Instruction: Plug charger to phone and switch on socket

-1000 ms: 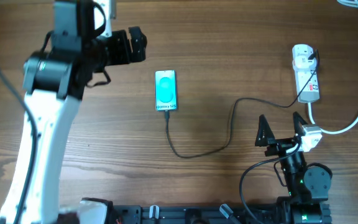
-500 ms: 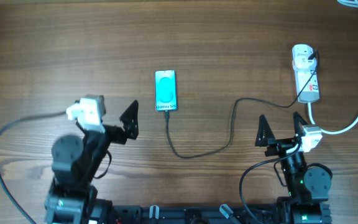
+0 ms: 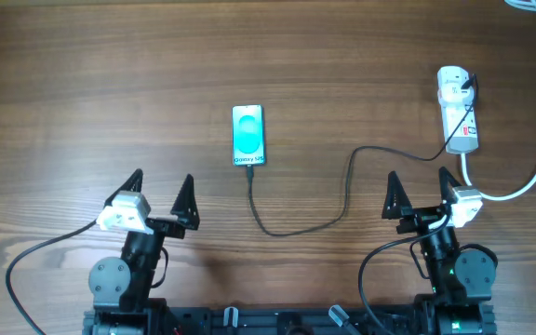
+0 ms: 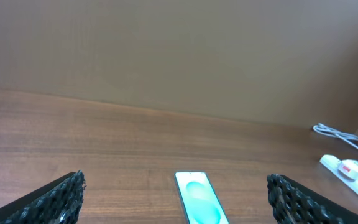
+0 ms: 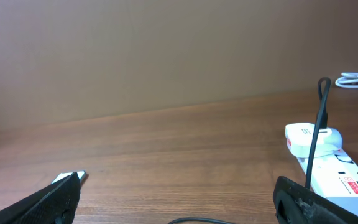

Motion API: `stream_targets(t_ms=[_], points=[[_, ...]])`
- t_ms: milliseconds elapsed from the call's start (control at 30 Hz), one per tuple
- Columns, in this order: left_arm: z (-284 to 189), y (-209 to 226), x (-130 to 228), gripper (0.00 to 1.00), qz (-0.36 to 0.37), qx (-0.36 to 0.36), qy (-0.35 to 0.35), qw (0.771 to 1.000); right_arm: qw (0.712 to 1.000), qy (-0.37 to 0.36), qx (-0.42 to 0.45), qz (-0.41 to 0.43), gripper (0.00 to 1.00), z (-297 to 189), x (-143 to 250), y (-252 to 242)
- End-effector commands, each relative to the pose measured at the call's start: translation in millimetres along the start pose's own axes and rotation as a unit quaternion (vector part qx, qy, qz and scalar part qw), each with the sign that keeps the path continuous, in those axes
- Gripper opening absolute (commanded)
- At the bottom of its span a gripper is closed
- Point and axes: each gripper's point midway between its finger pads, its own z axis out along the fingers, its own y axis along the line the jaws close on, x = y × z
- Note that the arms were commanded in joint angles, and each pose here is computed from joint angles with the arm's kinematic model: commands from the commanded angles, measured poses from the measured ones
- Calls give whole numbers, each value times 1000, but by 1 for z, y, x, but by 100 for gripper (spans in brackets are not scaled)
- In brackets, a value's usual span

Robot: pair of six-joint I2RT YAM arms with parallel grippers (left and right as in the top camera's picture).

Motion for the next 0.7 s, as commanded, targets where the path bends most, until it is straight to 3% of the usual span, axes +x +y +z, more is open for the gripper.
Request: stream_targets(t_ms=[0,233,667], points=[[0,7,10,100,9,-12,0,1000,1000,-6,2,5,100,0,-2,0],[2,14,36,100,3,-19,32,999,1000,-6,2,5,100,0,-2,0],[2,14,36,100,3,-19,31,999,1000,-6,2,5,100,0,-2,0]])
